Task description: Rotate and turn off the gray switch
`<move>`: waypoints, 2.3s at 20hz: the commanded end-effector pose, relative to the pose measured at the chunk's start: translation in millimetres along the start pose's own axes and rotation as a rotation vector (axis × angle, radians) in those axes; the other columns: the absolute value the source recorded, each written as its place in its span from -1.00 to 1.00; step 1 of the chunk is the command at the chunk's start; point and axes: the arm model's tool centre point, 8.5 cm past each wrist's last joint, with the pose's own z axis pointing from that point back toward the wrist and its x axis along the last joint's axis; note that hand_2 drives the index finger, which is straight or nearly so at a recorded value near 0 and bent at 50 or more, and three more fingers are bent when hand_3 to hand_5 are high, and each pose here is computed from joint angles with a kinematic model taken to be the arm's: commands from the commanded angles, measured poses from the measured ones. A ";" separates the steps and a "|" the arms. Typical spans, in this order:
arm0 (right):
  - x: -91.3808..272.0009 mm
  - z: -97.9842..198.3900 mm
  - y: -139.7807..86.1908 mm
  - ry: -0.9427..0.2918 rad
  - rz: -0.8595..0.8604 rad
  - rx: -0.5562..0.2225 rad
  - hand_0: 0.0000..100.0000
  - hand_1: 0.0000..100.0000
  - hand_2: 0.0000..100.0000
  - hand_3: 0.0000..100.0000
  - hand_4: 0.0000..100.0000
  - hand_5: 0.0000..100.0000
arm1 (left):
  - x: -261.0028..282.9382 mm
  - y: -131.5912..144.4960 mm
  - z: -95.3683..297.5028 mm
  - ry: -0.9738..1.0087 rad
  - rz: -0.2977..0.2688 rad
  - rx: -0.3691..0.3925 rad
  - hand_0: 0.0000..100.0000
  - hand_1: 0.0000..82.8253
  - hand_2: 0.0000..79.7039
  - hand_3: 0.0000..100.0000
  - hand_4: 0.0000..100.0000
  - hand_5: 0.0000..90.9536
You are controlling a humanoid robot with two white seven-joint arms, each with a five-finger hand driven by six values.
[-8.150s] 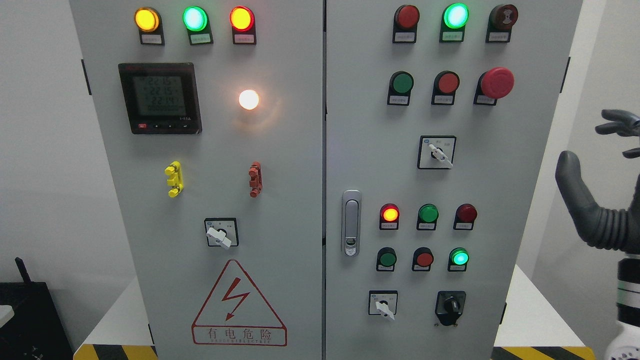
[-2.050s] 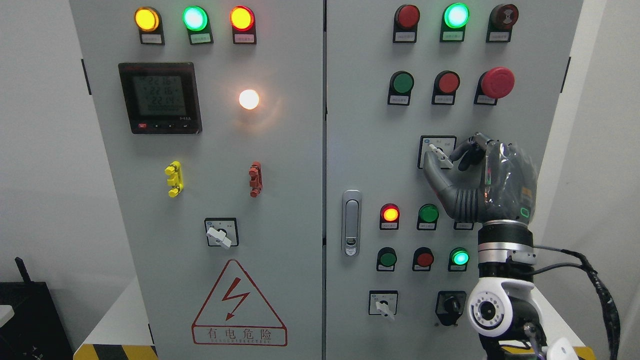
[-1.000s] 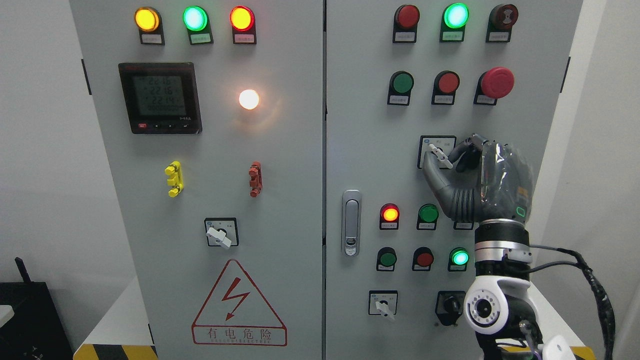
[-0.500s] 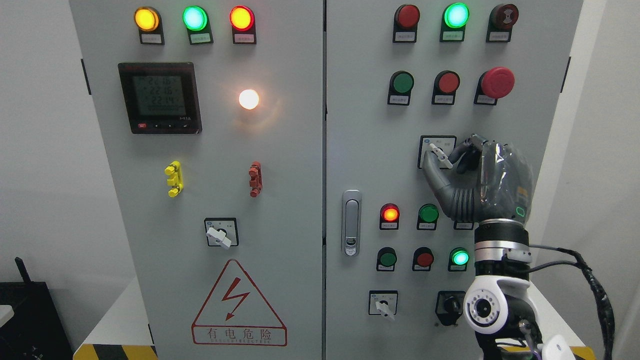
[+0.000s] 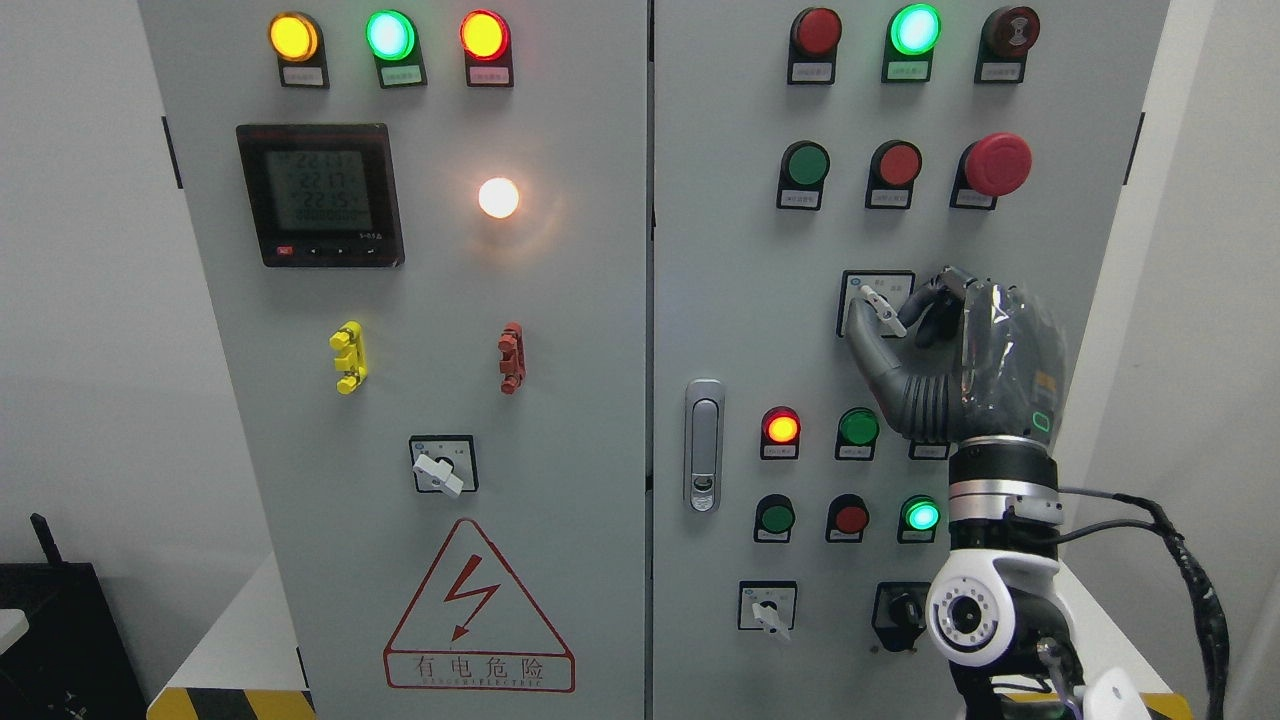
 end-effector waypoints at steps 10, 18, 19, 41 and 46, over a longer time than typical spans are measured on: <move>-0.1 -0.2 0.5 0.000 0.000 -0.001 -0.10 -0.25 0.49 0.82 0.60 0.97 | -8.1 0.0 1.1 0.026 0.022 0.001 -0.76 -0.06 -1.00 -1.00 -1.00 -1.00; 1.4 0.0 2.1 -0.004 0.000 0.005 -0.07 -0.28 0.55 0.87 0.63 0.98 | -8.1 0.1 1.1 0.026 0.022 0.002 -0.76 -0.06 -1.00 -1.00 -1.00 -1.00; 1.1 0.0 2.5 -0.003 0.001 0.006 -0.06 -0.28 0.56 0.88 0.63 0.98 | -8.1 0.0 1.1 0.026 0.022 0.001 -0.76 -0.06 -1.00 -1.00 -1.00 -1.00; 1.6 -1.2 3.6 -0.003 0.001 0.008 0.02 -0.34 0.67 0.98 0.70 1.00 | -8.1 0.0 1.1 0.026 0.022 0.001 -0.76 -0.06 -1.00 -1.00 -1.00 -1.00; 1.2 -0.7 3.8 -0.002 0.001 0.007 0.03 -0.35 0.69 0.99 0.70 1.00 | -8.1 0.0 1.1 0.026 0.022 0.001 -0.76 -0.06 -1.00 -1.00 -1.00 -1.00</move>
